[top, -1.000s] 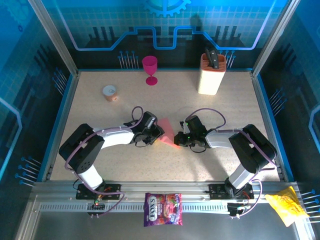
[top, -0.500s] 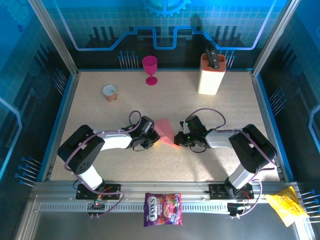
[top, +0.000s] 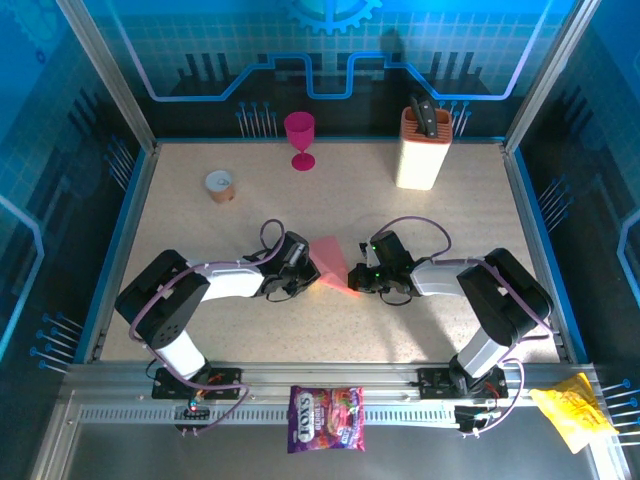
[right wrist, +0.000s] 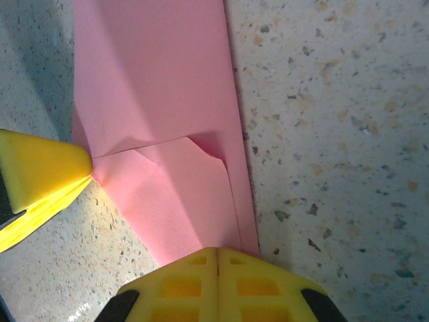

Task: Fold a paper plane with a square sheet of paper (pick it up from the middle)
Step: Fourth fold the wing at the center of the table.

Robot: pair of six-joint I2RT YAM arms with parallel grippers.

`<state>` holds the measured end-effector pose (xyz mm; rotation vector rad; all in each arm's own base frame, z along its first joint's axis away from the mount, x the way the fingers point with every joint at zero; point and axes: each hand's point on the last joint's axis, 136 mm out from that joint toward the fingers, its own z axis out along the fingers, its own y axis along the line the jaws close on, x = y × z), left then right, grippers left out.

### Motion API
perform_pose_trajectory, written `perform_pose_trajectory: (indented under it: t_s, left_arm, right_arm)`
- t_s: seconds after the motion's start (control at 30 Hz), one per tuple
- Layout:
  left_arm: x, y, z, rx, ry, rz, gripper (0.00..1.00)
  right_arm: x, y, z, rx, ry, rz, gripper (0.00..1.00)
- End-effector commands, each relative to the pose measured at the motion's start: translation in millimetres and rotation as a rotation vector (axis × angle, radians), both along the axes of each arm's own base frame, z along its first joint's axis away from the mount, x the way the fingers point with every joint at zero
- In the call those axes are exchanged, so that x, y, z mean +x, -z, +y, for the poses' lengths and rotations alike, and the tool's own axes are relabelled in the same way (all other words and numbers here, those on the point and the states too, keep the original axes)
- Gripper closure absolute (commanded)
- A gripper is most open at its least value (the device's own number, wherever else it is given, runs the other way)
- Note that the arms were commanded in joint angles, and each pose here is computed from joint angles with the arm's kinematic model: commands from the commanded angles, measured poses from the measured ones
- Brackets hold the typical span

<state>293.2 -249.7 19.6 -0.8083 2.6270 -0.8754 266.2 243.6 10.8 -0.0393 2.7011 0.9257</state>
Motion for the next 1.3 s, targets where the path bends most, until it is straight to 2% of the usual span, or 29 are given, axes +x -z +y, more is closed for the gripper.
perform_pose_trajectory:
  t_s: [0.0,0.23,0.43,0.73,0.93,1.27]
  left_arm:
    - [5.9,-11.1,3.0,0.011,0.002,-0.049,0.92]
    - [5.0,-15.5,5.2,0.025,0.017,-0.065,1.0]
    - [2.0,-19.6,4.5,0.024,0.035,-0.067,1.0]
    - [-9.7,-17.0,15.3,0.067,0.013,-0.028,1.0]
    - [-11.9,-17.7,15.2,0.07,0.014,-0.028,1.0]
    - [-13.2,-21.6,17.1,0.07,0.008,-0.036,1.0]
  right_arm:
    - [-28.9,43.3,-30.5,-0.144,0.032,0.145,1.0]
    - [-29.3,44.7,-30.4,-0.144,0.031,0.148,1.0]
    - [-24.8,37.7,-25.0,-0.131,0.009,0.132,1.0]
    - [-2.1,-20.2,-0.7,-0.059,-0.073,0.019,1.0]
    - [2.8,-41.0,23.1,-0.023,-0.111,-0.01,1.0]
    - [5.0,-24.2,64.2,-0.011,-0.152,0.02,1.0]
